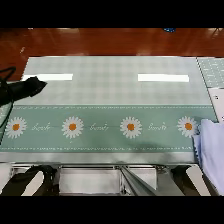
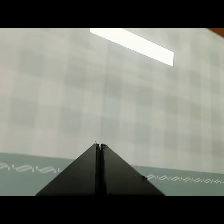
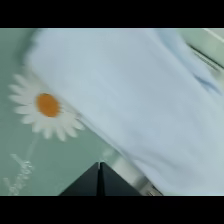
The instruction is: Fold the shirts.
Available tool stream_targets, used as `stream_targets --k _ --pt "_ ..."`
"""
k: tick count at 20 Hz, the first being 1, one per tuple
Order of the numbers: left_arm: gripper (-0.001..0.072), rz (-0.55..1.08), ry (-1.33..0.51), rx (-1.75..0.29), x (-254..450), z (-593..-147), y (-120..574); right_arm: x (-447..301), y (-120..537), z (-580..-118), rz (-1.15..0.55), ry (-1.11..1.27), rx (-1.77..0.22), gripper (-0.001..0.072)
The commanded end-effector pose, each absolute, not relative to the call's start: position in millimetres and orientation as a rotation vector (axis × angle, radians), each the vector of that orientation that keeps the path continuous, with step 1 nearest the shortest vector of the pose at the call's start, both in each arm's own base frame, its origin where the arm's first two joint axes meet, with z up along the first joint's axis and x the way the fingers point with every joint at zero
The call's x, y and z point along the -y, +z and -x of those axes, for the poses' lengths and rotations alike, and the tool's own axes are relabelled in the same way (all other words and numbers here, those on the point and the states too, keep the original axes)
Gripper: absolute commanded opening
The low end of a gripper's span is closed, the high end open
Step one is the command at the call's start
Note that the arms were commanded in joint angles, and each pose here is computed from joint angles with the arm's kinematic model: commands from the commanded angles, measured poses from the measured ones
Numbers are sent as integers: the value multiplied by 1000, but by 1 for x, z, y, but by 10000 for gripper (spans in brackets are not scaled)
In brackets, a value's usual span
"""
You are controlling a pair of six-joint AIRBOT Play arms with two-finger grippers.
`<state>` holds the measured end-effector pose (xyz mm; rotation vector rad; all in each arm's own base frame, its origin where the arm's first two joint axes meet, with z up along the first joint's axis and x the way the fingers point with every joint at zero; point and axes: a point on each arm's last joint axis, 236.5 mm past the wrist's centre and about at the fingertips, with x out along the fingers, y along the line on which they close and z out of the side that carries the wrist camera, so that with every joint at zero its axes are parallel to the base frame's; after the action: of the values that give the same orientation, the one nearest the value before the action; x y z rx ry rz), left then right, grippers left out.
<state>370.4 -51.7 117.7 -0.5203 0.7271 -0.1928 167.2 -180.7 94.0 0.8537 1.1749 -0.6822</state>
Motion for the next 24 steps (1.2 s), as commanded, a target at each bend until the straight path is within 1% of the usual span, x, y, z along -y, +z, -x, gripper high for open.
stream_targets --k 1,3,4,5,6,7,9,11,13,16,24 --pt "20 450 -308 -697 76 -405 160 111 150 -332 -677 -187 -926 23" --pt "20 349 -444 -726 116 -414 184 32 170 -405 -503 25 -843 23" --pt "20 290 -484 -743 133 -418 187 -8 173 -429 -435 109 -822 23" --pt "20 232 -487 -764 141 -423 182 -43 166 -443 -369 167 -829 23" --pt "20 177 -439 -805 138 -428 165 -67 146 -451 -314 178 -876 23" --pt "20 117 -342 -877 122 -432 137 -79 117 -451 -277 150 -958 23" --pt "21 58 -167 -1075 84 -424 83 -81 58 -428 -154 98 -1181 23" --pt "21 55 -136 -1201 72 -412 54 -75 26 -407 -30 59 -1330 23" --pt "21 56 -132 -1239 71 -409 45 -74 20 -406 18 49 -1346 23" --pt "21 53 -133 -1243 71 -409 43 -72 24 -417 15 42 -1295 24" --pt "21 53 -132 -1258 71 -410 36 -73 24 -418 14 42 -1292 24"
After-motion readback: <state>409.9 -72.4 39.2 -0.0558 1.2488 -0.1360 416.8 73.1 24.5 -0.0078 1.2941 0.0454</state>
